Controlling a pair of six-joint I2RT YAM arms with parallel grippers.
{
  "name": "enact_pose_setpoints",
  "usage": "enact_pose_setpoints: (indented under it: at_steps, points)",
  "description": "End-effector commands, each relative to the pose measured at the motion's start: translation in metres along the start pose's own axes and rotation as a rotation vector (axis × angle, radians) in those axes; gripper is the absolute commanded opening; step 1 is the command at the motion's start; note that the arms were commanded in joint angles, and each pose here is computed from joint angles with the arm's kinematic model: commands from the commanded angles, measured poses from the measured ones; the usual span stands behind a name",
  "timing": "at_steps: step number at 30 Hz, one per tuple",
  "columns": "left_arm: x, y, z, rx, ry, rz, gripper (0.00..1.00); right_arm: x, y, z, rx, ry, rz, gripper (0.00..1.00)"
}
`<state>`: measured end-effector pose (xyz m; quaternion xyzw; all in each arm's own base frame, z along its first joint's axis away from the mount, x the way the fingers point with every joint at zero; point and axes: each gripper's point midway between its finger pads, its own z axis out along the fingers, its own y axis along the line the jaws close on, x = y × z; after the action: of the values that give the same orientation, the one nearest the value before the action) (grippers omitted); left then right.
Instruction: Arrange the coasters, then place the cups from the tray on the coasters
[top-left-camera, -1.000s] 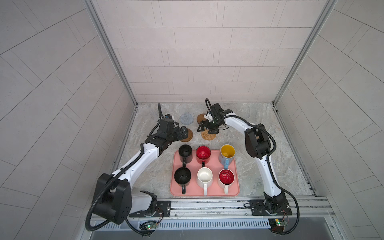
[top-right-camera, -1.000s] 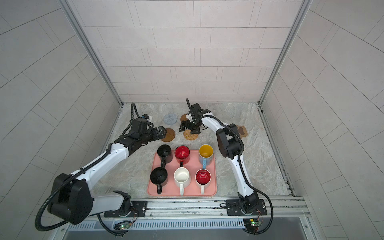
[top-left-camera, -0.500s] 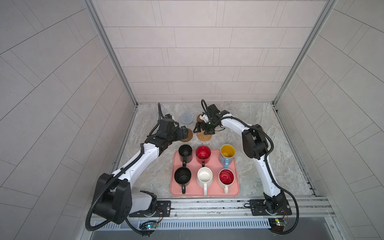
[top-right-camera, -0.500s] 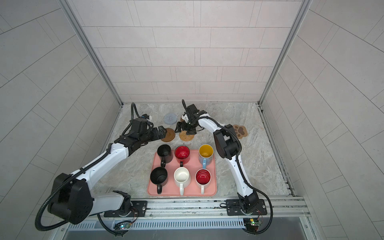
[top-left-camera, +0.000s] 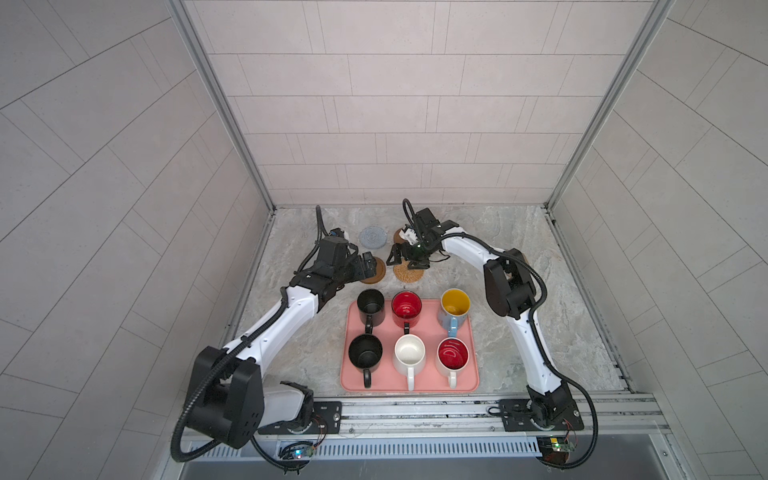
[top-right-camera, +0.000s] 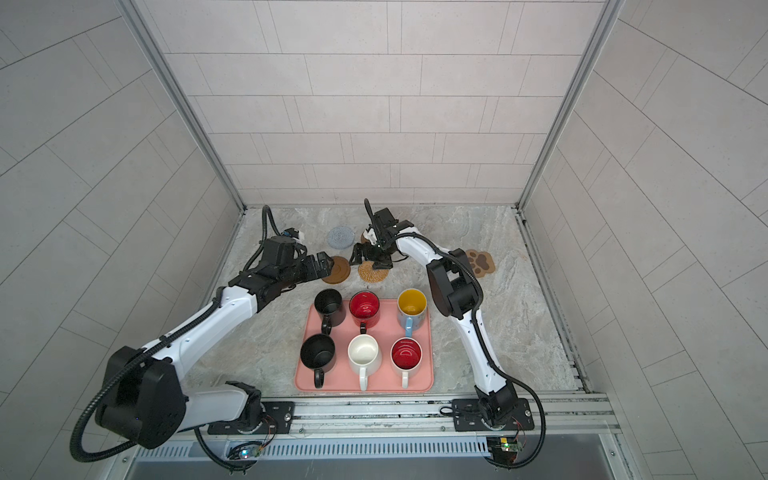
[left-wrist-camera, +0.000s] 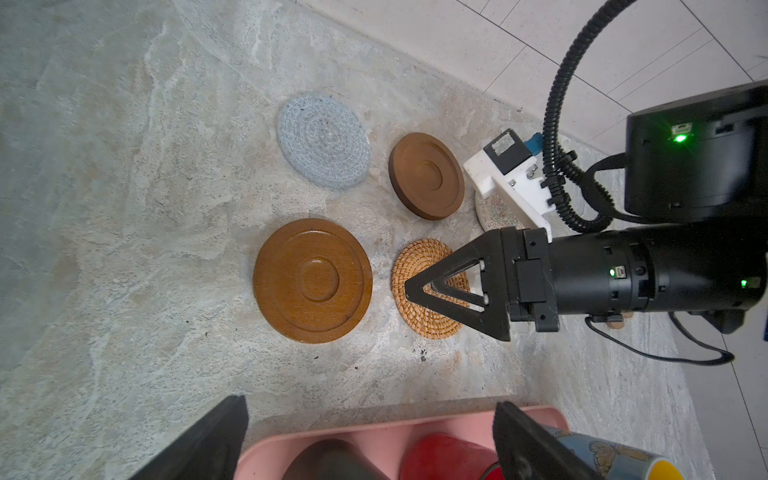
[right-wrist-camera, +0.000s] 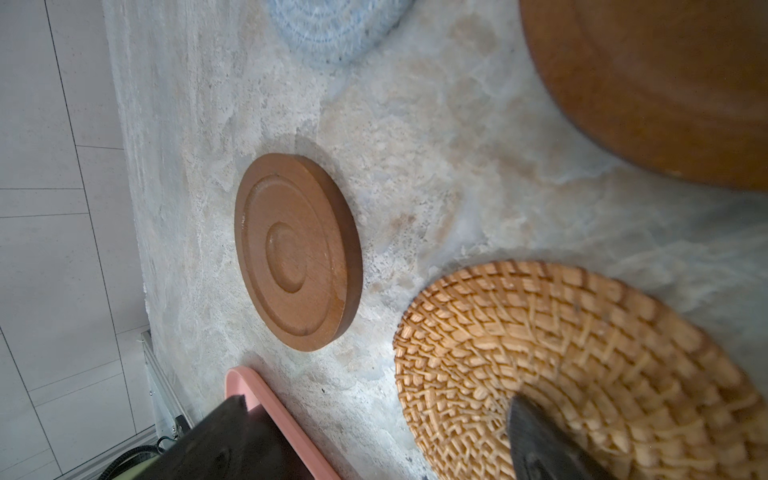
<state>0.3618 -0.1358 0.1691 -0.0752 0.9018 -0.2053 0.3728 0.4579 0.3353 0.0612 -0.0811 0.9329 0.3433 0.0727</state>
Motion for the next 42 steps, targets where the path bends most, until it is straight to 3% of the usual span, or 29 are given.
enact_pose_setpoints:
  at_steps: [1,31,42]
  points:
    - [-0.008,-0.001,-0.004,0.003,-0.028,-0.012,1.00,0.023,-0.025,0.026,0.057,0.089,0.059,0.99]
    - [-0.008,-0.001,-0.005,0.003,-0.035,-0.012,1.00,-0.013,0.026,-0.041,0.018,-0.042,-0.036,0.99]
    - [-0.009,-0.002,-0.006,0.007,-0.038,-0.014,1.00,-0.010,0.009,-0.098,0.147,-0.101,-0.088,0.99]
